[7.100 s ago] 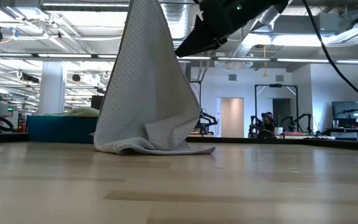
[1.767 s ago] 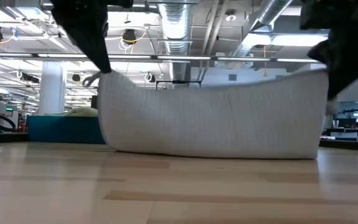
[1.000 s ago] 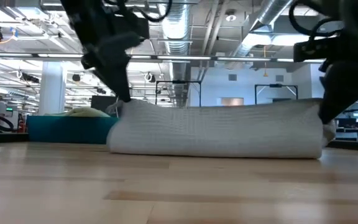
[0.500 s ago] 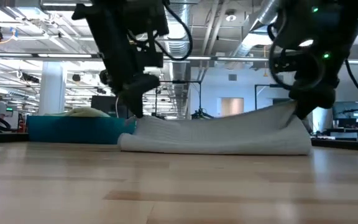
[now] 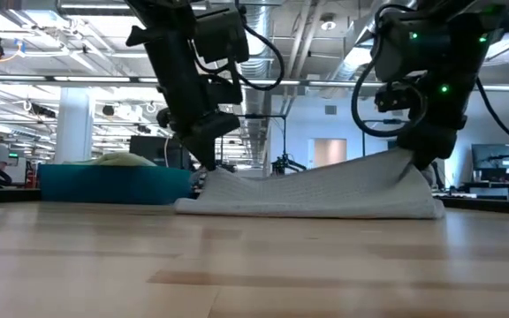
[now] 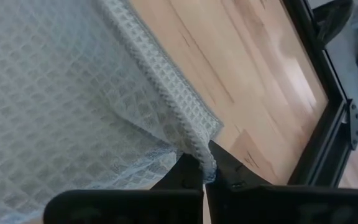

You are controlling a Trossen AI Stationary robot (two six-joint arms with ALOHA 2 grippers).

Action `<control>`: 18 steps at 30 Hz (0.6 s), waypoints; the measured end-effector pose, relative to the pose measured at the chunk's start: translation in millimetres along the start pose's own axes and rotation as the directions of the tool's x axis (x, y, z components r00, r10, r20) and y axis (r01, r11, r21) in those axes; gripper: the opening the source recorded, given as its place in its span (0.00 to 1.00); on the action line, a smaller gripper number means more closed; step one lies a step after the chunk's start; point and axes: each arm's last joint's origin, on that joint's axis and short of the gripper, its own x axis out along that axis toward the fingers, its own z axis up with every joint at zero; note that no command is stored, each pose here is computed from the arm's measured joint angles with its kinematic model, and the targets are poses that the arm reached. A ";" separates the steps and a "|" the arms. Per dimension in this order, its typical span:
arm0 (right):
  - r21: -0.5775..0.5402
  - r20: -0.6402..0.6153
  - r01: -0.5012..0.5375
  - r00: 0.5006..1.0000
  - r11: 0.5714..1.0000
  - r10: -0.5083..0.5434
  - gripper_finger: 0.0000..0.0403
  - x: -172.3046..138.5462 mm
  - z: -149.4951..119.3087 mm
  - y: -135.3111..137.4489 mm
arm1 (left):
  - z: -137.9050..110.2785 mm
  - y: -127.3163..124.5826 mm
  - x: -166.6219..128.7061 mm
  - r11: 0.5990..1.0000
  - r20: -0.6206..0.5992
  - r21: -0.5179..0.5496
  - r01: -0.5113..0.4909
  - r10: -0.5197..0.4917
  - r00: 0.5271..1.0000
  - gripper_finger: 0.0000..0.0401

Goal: Fold microfiber towels
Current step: Fold the gray towel

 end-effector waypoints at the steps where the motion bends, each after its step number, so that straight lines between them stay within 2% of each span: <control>1: 0.003 -0.001 0.001 1.000 1.000 -0.001 0.04 0.5 0.4 -0.5 | 1.8 0.5 1.0 1.000 0.004 0.000 0.016 -0.016 1.000 0.00; 4: 0.014 -0.011 0.004 1.000 1.000 -0.004 0.06 2.5 2.1 -2.6 | 7.0 2.7 3.6 0.999 0.024 0.000 0.045 -0.045 0.999 0.00; 10: 0.035 -0.028 0.015 0.999 0.999 -0.014 0.12 6.4 5.0 -7.0 | 14.1 10.6 8.9 0.999 0.048 -0.034 0.042 -0.040 0.998 0.01; 18: 0.023 -0.060 0.002 0.998 1.000 -0.001 0.24 11.8 9.1 -11.7 | 17.5 18.7 13.6 0.995 0.045 -0.095 0.029 -0.025 0.999 0.17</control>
